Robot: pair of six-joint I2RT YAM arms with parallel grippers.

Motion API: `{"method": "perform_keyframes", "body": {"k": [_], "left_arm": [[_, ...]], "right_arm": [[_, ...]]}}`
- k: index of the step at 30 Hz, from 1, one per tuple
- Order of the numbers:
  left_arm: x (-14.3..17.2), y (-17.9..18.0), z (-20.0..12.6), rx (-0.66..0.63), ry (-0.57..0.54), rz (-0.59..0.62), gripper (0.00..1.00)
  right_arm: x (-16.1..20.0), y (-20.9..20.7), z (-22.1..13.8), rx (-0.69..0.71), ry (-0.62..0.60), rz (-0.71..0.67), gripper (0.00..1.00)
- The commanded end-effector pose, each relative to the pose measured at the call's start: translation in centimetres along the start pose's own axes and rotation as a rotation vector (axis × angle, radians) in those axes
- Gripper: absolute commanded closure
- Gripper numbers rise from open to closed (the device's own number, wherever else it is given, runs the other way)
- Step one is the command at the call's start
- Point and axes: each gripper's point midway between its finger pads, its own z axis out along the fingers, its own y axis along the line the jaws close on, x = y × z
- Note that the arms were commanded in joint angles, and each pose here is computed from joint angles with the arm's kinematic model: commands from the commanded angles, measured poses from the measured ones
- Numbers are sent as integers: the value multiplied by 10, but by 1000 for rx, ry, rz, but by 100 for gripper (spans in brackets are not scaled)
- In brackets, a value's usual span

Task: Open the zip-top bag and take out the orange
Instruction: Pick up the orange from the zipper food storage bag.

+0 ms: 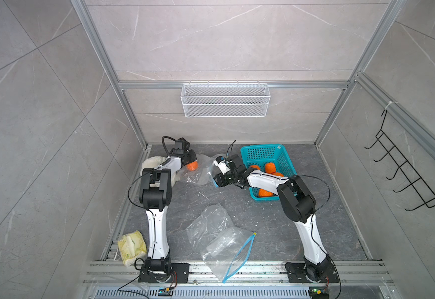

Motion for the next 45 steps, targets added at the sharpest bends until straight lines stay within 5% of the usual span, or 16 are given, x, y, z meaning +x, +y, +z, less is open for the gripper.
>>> {"method": "perform_keyframes", "body": {"k": [1, 20, 24, 29, 34, 38, 40, 45], "left_arm": [[40, -16, -2, 62, 109, -22, 96], [73, -100, -57, 553, 82, -179, 100], [59, -96, -72, 463, 40, -96, 100], [43, -50, -64, 164, -5, -13, 100], [54, -22, -34, 164, 27, -83, 100], [53, -11, -34, 129, 5, -78, 99], [47, -3, -36, 114, -20, -82, 91], [49, 11, -23, 124, 6, -125, 93]], "right_arm": [[-1, 5, 0, -36, -14, -20, 54], [-8, 19, -23, -62, -182, -113, 50], [-6, 15, -22, -40, -159, -105, 51], [1, 13, -18, -40, -132, -89, 53], [3, 13, -18, -37, -112, -96, 54], [5, 14, -17, -41, -100, -99, 54], [5, 15, -17, -46, -97, -99, 54], [1, 17, -17, -61, -105, -92, 54]]}}
